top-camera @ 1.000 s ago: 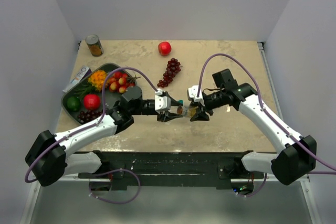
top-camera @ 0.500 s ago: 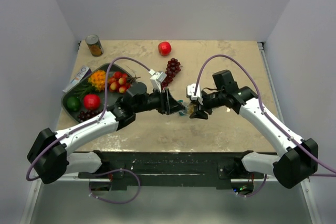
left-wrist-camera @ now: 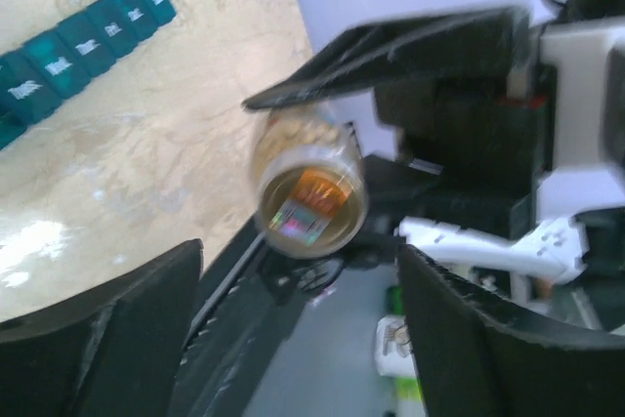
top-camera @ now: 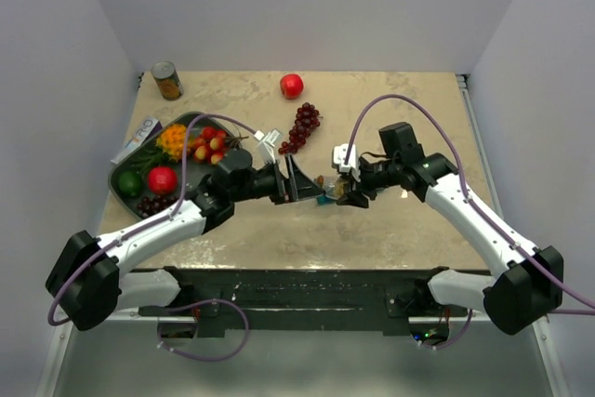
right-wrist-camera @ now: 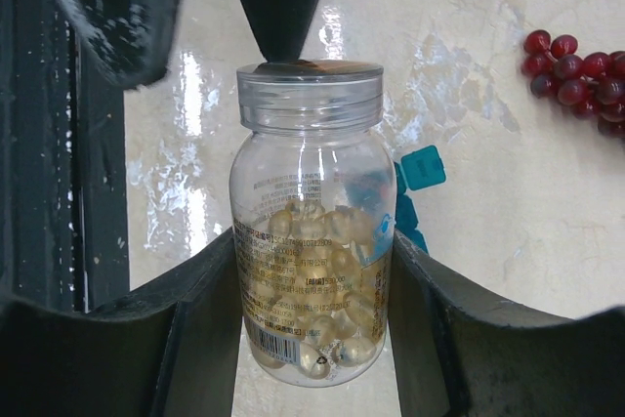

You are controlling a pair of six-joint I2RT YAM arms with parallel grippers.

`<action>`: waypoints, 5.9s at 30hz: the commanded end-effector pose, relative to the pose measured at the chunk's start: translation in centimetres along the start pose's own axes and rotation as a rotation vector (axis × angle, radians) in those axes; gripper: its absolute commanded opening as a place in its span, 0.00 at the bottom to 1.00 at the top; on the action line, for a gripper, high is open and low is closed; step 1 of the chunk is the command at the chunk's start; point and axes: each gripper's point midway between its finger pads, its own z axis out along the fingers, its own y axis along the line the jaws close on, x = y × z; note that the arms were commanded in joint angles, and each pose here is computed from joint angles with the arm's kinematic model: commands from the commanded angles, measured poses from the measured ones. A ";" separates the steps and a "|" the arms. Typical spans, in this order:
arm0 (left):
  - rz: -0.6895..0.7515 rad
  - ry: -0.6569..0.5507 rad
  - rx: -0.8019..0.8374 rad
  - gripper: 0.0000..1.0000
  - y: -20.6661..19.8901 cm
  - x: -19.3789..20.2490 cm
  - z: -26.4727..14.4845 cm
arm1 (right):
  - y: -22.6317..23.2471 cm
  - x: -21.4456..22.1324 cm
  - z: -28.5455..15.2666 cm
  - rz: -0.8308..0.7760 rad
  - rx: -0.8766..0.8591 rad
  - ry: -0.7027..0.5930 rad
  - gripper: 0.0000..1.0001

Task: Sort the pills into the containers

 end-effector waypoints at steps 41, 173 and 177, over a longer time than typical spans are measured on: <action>1.520 -0.117 0.390 0.65 -3.6 0.9 0.4 | 3.2 -0.1 0.6 -0.089 -0.169 -0.088 0.01; 0.331 -0.131 -0.099 0.00 1.7 -3.8 -3.0 | 1.3 0.9 0.2 -0.021 -0.057 -0.077 0.00; 0.247 -0.094 -0.389 0.00 10.7 -3.6 -4.4 | -1.7 0.9 -1.0 0.077 0.064 -0.140 0.00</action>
